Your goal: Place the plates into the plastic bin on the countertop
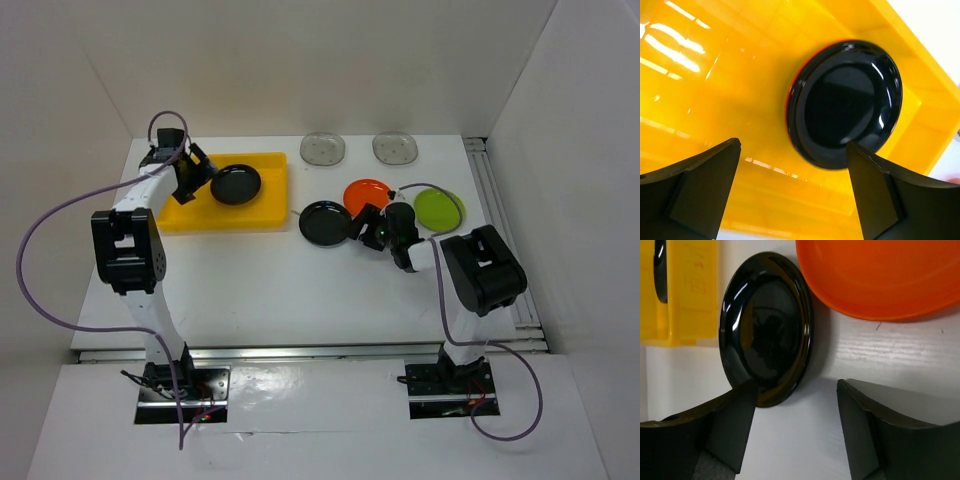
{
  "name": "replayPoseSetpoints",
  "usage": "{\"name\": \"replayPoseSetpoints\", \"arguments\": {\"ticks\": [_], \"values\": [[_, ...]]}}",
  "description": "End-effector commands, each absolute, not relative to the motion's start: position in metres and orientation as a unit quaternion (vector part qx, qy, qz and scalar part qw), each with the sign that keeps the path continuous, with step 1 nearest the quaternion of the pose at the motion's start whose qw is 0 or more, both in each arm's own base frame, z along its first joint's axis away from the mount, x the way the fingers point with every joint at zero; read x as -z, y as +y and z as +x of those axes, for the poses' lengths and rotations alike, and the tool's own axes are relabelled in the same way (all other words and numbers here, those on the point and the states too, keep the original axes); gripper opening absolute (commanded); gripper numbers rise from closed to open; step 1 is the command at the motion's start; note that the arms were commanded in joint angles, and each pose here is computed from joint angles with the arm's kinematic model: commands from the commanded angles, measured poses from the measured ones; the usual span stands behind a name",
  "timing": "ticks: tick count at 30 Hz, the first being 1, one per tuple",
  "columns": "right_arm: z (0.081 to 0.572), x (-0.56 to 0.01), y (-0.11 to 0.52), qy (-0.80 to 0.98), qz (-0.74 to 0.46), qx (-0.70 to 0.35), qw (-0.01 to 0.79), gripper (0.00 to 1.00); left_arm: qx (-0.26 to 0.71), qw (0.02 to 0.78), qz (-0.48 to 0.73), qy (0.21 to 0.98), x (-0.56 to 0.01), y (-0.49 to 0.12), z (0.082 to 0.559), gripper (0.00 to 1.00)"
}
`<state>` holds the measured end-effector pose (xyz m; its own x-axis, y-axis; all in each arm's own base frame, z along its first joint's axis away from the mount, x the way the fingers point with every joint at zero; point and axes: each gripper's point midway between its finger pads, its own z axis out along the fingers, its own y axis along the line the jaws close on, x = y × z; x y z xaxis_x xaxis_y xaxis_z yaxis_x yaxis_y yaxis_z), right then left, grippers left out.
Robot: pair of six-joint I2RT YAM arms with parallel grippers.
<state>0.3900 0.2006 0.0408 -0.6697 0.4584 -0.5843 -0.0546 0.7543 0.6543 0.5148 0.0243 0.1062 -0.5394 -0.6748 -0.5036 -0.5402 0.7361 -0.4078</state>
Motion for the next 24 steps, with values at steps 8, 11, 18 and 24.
{"name": "replayPoseSetpoints", "arguments": {"ticks": [8, 11, 18, 24], "values": [[0.387, 0.03, 0.2, 0.892, 0.18, -0.266, 0.317, 0.5, 0.102, 0.432, -0.323, 0.836, -0.257, -0.019, 0.464, 1.0], [0.389, 0.036, 0.2, 0.897, 0.182, -0.26, 0.308, 0.43, 0.134, 0.432, -0.305, 0.838, -0.268, -0.039, 0.437, 1.0], [0.387, 0.038, 0.192, 0.906, 0.203, -0.231, 0.293, 0.0, 0.166, 0.438, -0.279, 0.838, -0.262, -0.063, 0.38, 1.0], [0.372, -0.022, 0.19, 0.896, 0.191, -0.205, 0.344, 0.0, 0.191, 0.452, -0.217, 0.844, -0.247, -0.097, 0.352, 1.0]]}}
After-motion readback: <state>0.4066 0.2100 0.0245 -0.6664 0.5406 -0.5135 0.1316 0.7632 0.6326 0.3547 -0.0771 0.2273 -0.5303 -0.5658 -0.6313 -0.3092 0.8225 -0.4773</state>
